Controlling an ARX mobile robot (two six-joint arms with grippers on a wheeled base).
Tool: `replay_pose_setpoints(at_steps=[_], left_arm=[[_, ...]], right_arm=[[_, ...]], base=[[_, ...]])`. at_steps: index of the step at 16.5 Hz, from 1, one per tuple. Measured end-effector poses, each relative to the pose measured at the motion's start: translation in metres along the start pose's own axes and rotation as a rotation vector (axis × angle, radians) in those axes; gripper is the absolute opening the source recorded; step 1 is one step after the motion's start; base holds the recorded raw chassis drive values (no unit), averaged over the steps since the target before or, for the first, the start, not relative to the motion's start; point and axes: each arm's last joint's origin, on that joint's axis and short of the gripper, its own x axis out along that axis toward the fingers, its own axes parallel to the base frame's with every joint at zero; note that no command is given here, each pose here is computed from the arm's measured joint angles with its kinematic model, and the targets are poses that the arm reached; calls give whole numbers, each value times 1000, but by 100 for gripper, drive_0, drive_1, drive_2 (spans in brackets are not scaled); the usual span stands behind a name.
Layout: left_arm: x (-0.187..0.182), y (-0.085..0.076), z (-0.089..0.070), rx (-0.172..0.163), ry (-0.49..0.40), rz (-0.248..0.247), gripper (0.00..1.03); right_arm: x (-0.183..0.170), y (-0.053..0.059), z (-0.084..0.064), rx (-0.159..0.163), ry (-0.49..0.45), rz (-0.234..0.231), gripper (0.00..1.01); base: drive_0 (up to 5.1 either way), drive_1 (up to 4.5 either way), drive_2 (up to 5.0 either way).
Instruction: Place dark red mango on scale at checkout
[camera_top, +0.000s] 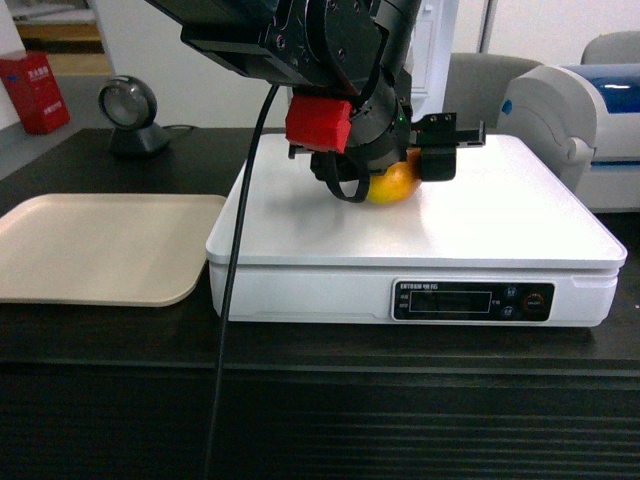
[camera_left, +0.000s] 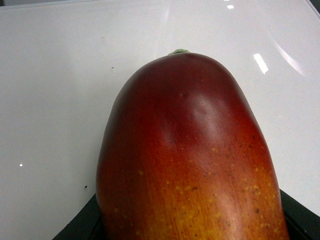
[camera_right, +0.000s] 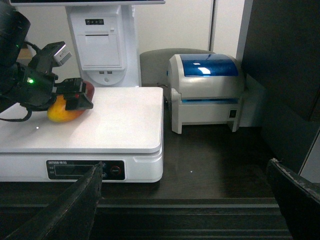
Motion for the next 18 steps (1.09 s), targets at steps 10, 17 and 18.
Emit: replay_pose_setpoints(at_steps=[10, 17, 18], left_arm=[[-52, -4, 32, 32, -257, -43, 98], [-196, 38, 32, 148, -654, 0, 98], [-221, 54, 22, 151, -680, 51, 98]], right_arm=[[0, 0, 0, 0, 0, 0, 98], [0, 0, 0, 0, 0, 0, 98], [0, 0, 0, 0, 0, 0, 98]], base=[[0, 0, 0], [0, 0, 0], [0, 0, 0]])
